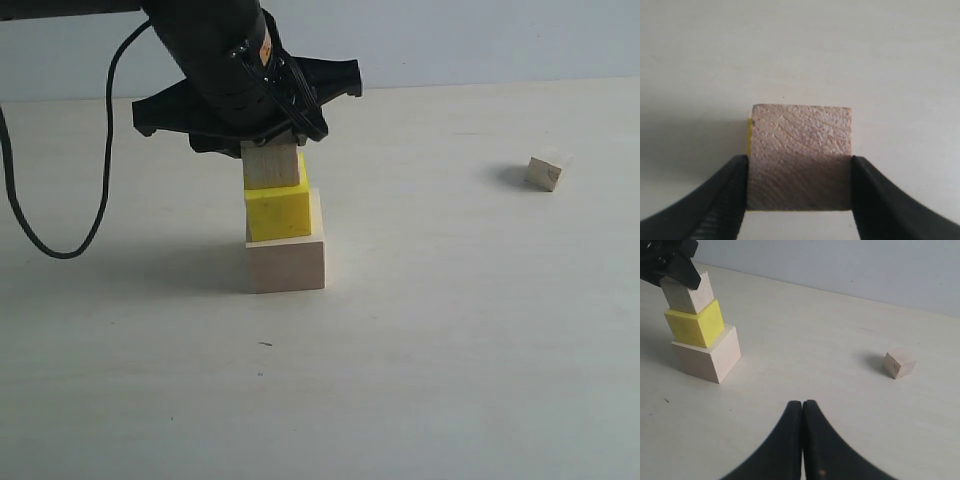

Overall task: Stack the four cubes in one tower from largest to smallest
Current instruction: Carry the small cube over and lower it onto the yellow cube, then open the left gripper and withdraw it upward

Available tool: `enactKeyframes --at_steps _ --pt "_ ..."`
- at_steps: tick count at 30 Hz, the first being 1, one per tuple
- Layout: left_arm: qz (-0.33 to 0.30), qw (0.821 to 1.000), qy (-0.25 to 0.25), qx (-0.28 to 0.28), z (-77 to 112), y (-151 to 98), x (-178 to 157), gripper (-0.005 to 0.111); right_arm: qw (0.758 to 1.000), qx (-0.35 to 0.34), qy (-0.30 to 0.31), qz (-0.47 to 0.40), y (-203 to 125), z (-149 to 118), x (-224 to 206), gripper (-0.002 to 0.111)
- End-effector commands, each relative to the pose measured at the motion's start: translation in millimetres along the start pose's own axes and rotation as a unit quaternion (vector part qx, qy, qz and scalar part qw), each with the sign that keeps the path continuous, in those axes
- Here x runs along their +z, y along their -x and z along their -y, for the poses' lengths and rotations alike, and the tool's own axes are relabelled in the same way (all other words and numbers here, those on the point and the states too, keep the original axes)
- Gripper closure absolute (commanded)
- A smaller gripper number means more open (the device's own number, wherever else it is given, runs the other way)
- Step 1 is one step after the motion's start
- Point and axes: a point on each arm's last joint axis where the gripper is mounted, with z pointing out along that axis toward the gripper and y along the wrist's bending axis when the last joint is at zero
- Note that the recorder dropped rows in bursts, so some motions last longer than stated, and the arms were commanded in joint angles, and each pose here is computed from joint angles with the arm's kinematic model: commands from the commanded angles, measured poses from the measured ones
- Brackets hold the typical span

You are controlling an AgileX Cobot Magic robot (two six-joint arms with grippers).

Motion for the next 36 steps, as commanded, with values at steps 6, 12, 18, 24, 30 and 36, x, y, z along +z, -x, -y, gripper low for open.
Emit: enactKeyframes --at_steps 6,12,18,24,30,36 --pt "-0.028 1.000 0.010 0.002 -0.8 -6.4 2.0 0.083 1.000 0.003 0.001 0.003 -0.8 -0.2 0.1 0.108" --pt "-0.028 1.000 0.010 0.002 -0.8 -6.4 2.0 0.033 1.000 0.003 0.001 0.002 -0.9 -0.1 0.1 0.108" --pt "-0.027 1.000 0.010 0.002 -0.6 -6.3 2.0 0.025 1.000 0.004 0.001 0.002 -0.9 -0.1 0.1 0.108" --pt "-0.020 1.000 0.005 0.002 -1.7 -4.2 -4.1 0.025 1.000 0.006 0.001 0.007 -1.6 0.9 -2.3 0.108" --pt "0.007 1.000 -0.006 0.005 -5.6 3.4 -22.6 0.025 0.999 0.015 0.002 0.045 -4.4 5.4 -14.7 0.108" --pt "0.037 0.999 -0.030 0.010 -7.3 13.3 -47.2 0.025 0.998 0.016 0.006 0.059 -5.3 5.7 -16.7 0.108"
